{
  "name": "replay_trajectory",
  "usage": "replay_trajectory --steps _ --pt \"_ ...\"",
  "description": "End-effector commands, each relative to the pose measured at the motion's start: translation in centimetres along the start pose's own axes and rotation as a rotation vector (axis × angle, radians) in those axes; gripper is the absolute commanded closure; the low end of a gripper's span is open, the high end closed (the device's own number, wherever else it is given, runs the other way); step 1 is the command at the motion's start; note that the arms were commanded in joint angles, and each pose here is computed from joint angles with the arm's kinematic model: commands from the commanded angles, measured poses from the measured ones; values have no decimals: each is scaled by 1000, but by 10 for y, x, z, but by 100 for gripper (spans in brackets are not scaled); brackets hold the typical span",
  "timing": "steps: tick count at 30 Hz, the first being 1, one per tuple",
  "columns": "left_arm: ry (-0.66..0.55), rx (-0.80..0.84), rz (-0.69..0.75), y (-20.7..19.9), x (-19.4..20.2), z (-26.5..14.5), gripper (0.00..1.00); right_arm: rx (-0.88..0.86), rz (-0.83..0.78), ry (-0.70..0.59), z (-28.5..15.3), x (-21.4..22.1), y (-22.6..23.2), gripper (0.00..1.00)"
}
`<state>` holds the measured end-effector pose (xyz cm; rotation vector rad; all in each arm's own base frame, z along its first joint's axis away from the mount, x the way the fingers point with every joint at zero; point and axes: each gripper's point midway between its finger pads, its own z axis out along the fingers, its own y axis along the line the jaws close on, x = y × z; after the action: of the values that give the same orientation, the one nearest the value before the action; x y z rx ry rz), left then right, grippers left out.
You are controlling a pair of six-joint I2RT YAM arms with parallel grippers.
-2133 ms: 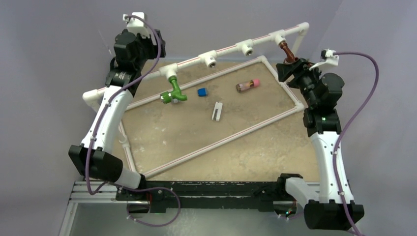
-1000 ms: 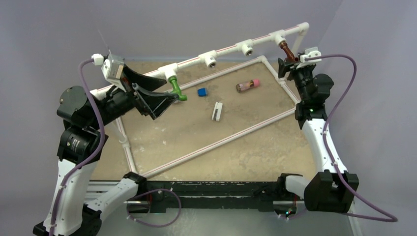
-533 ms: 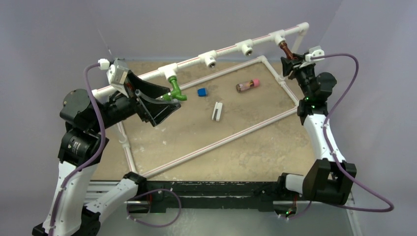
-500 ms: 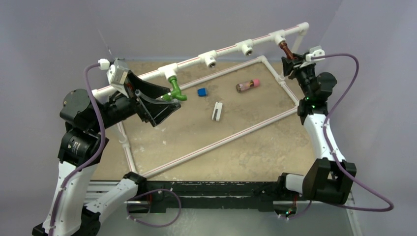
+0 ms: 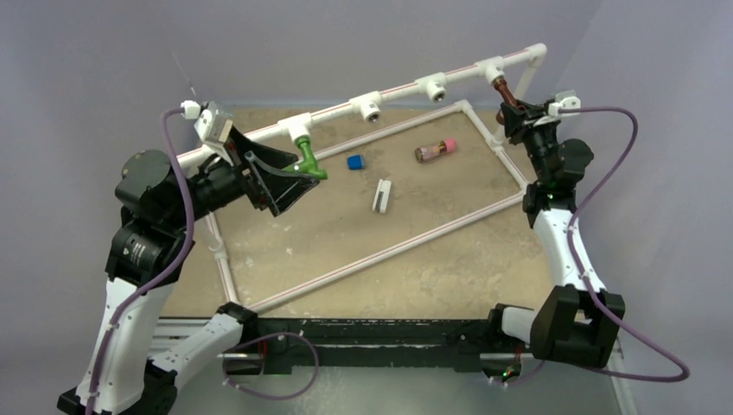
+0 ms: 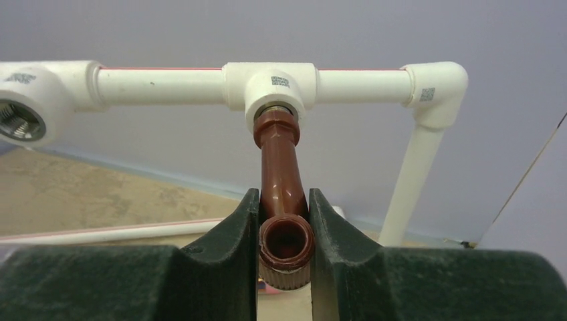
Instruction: Install the water faucets
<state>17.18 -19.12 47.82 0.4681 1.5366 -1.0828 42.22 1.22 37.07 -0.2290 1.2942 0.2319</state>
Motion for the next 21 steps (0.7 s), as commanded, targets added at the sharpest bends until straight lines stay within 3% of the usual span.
replay_trajectory --steps 1,9,12,21 --pt "32 -73 10 18 0 9 22 -35 178 -109 -14 -33 25 100" --pt "111 -94 -8 33 12 22 22 71 447 -115 -38 -39 54 100" --pt "127 -188 -32 54 18 26 22 80 520 -109 -47 -35 68 100" --pt "136 -460 -43 126 29 43 25 119 501 -112 -65 -30 68 100"
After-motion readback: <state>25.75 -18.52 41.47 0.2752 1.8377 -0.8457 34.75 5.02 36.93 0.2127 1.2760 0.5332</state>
